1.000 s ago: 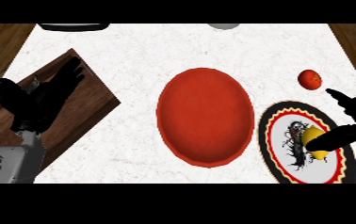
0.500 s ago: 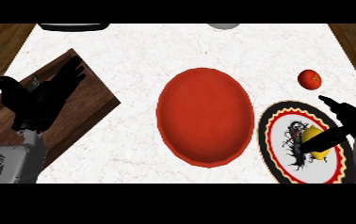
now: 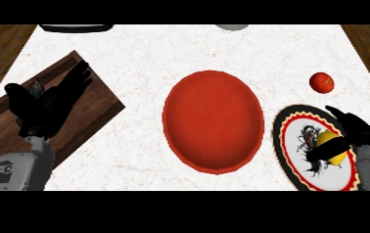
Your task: Pick the lemon from the plate and place it in the bowl
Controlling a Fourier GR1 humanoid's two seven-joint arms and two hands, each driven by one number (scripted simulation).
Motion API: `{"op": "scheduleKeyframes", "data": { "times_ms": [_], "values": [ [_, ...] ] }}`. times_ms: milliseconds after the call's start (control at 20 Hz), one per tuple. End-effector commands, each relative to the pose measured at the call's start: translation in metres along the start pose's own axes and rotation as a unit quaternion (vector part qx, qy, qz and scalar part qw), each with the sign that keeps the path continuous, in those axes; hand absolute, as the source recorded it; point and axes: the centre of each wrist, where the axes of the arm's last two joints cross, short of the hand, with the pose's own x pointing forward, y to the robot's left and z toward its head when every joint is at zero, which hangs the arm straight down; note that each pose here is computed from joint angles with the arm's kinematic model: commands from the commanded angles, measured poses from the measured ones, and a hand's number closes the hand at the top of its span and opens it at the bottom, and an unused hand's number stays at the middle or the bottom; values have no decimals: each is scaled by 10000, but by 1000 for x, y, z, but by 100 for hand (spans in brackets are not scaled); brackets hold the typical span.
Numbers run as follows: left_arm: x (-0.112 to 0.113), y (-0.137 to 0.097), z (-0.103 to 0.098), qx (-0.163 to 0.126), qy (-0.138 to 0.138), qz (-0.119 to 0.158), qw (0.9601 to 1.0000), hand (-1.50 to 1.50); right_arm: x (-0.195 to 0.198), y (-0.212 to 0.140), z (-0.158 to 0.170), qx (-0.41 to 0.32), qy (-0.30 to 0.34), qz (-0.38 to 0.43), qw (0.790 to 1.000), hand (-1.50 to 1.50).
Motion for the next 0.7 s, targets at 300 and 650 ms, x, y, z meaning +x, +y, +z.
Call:
{"op": "scheduleKeyframes", "data": {
  "times_ms": [300,650],
  "values": [
    [5,-11,18,167,-38,-64,9998,0,-21,4,-14,-424,-389,45,9983,150],
    [-7,6,10,-7,131,-27,9999,0,-12,4,-9,-591,-638,103,9962,150]
  ]
}}
